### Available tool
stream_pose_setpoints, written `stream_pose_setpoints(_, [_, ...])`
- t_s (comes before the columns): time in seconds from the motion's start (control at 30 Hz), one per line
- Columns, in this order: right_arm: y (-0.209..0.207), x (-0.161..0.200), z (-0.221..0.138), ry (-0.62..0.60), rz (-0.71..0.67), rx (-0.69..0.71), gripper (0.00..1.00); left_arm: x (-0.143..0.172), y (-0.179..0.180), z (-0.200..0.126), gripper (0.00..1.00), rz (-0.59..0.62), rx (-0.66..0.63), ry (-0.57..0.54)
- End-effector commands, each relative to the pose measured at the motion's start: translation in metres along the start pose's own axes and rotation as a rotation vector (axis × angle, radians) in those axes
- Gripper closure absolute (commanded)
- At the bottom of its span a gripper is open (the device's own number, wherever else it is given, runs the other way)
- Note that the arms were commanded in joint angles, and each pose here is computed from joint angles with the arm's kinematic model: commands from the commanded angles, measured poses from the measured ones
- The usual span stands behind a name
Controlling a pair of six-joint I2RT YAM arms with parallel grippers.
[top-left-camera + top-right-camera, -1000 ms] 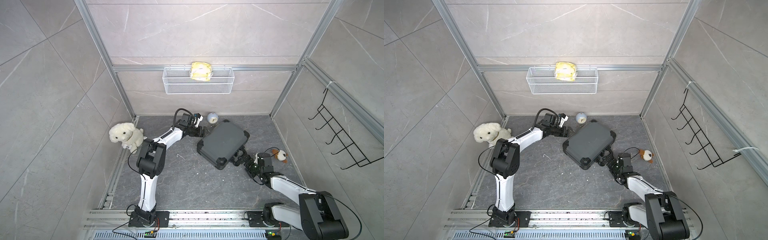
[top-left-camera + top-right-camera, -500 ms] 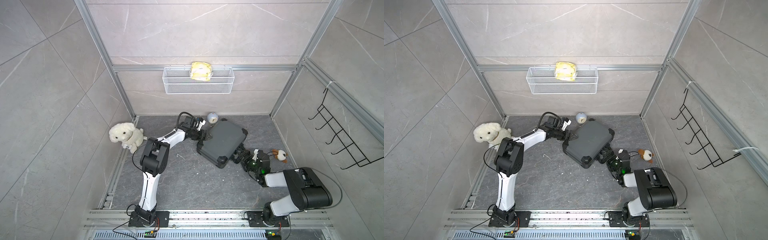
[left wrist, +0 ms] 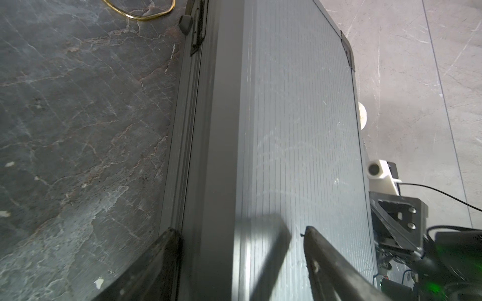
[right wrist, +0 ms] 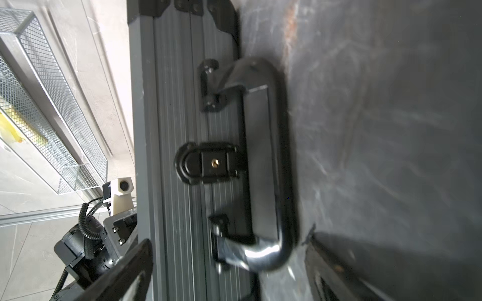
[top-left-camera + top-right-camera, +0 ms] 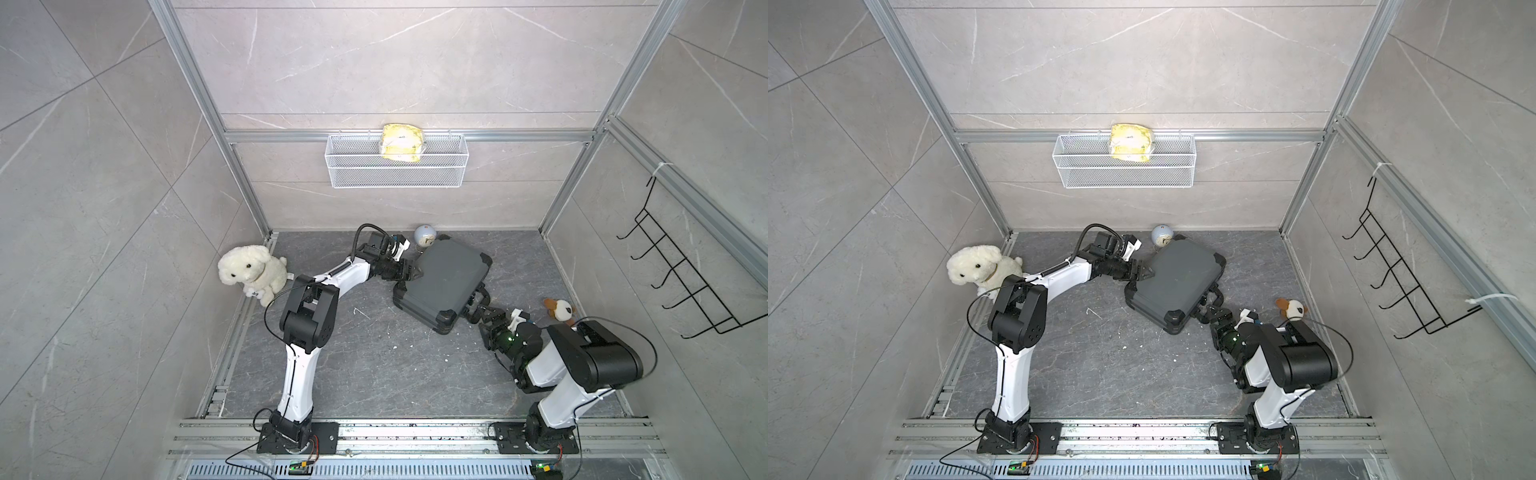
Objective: Open the poker set cases
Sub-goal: Adjust the poker set case at the center of the board.
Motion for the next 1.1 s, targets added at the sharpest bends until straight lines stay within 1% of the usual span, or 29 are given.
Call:
stream_pose_setpoints(0.0, [-0.003, 0.007, -0.004, 0.008, 0.02, 0.115, 0.07, 0.003, -0.009, 0.008, 0.22, -0.004, 0.035, 0.012])
stream_pose_setpoints(0.1, [0.01, 0.015, -0.006, 0.013, -0.009, 0.134, 0.06, 0.001, -0.009, 0.009, 0.23, -0.009, 0.03, 0.01])
stream_pose_setpoints(0.23, [0.016, 0.025, -0.008, 0.009, -0.006, 0.123, 0.05, -0.002, -0.01, 0.005, 0.23, -0.01, 0.018, -0.001])
stream_pose_setpoints(0.5, [0.017, 0.051, 0.02, 0.022, -0.005, 0.073, 0.05, -0.003, -0.012, 0.001, 0.23, -0.015, 0.012, -0.003])
stream_pose_setpoints(0.6, [0.012, 0.051, 0.027, -0.029, -0.001, 0.062, 0.06, -0.003, -0.014, 0.0, 0.23, -0.011, 0.01, -0.001])
stream_pose_setpoints(0.77, [0.008, 0.045, 0.029, -0.14, 0.003, 0.037, 0.07, -0.002, -0.014, -0.001, 0.23, -0.007, 0.005, 0.005])
stream_pose_setpoints(0.97, [0.02, 0.039, 0.027, -0.259, -0.01, -0.11, 0.08, 0.0, -0.013, 0.002, 0.24, -0.022, 0.015, 0.012])
stream_pose_setpoints(1.07, [0.023, 0.037, 0.034, -0.285, 0.003, -0.13, 0.08, 0.005, -0.013, 0.004, 0.24, -0.027, 0.017, 0.022])
Point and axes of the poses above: each gripper's point midway between its finger pads, its own z axis out along the fingers, its own y axis along the line the jaws close on, x = y × z, the point moved 10 cm from there along -z, back along the fingers, and after that the axes turned 9 degrees about z, right-handed, at the moved point
